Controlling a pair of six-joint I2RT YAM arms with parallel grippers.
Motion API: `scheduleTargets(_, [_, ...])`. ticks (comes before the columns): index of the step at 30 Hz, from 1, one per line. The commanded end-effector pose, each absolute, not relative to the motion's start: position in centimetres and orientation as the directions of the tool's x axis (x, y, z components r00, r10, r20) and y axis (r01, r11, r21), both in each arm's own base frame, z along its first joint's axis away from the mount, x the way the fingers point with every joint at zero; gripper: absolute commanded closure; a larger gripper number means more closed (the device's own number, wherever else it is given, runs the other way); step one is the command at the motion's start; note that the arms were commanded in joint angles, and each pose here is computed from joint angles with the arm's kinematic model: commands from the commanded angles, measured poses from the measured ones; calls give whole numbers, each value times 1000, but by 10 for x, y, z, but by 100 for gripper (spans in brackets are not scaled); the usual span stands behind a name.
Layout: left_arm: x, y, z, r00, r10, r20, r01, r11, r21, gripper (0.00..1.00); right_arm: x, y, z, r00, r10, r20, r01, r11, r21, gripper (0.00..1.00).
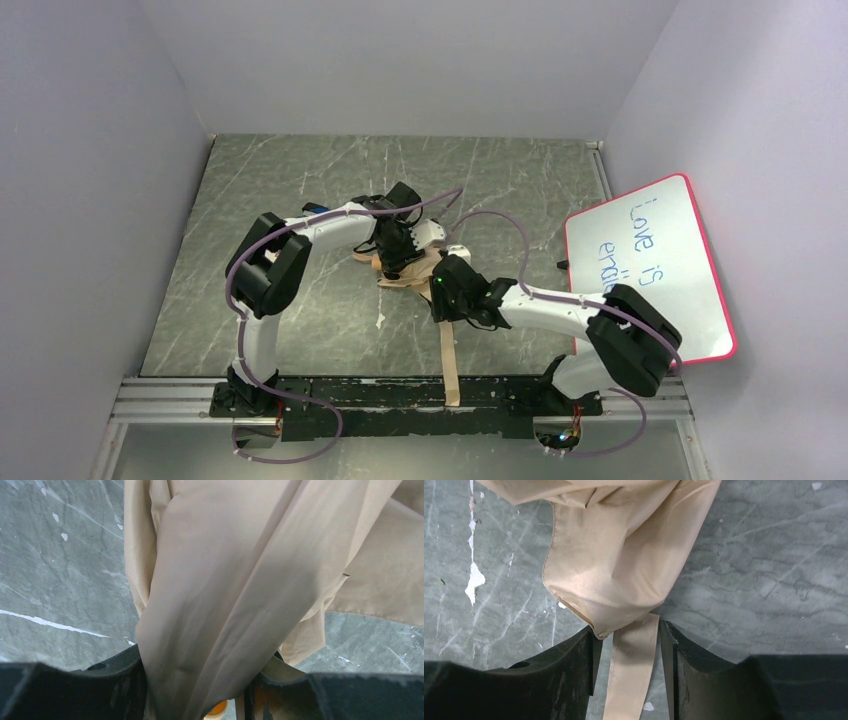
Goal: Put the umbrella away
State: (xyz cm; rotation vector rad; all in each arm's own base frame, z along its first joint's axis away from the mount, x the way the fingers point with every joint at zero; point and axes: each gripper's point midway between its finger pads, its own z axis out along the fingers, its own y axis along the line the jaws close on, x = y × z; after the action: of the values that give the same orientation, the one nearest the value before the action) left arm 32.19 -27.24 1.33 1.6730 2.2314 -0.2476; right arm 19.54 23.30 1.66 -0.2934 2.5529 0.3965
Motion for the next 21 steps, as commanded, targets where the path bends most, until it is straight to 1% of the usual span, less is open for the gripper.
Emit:
scheduleTargets(1, [334, -240, -17, -266, 935, -234, 939, 306, 157, 95, 194, 216, -2, -843, -177, -508, -279, 951, 132, 50])
scheduleTargets(6, [334, -240, -15, -261, 935, -240, 939, 304, 162, 95, 202, 215, -3, -829, -196, -523, -285, 954, 94, 50])
scheduleTargets(7, [334, -240, -15, -262, 935, -240, 939, 305, 162, 95, 202, 216, -4, -828, -201, -523, -289, 953, 92, 52])
scheduleTargets(9, [335, -241, -14, -264, 934, -240, 938, 306, 161, 95, 202, 219, -5, -826, -213, -521, -302, 949, 91, 58])
scheduleTargets(15, [334, -240, -15, -264, 934, -240, 938, 307, 161, 95, 188, 229, -5, -822, -236, -519, -335, 936, 104, 81])
scheduleTargets(21, [336, -242, -14, -269, 930, -248, 935, 314, 164, 95, 156, 256, -6, -821, -259, -509, -385, 909, 160, 100])
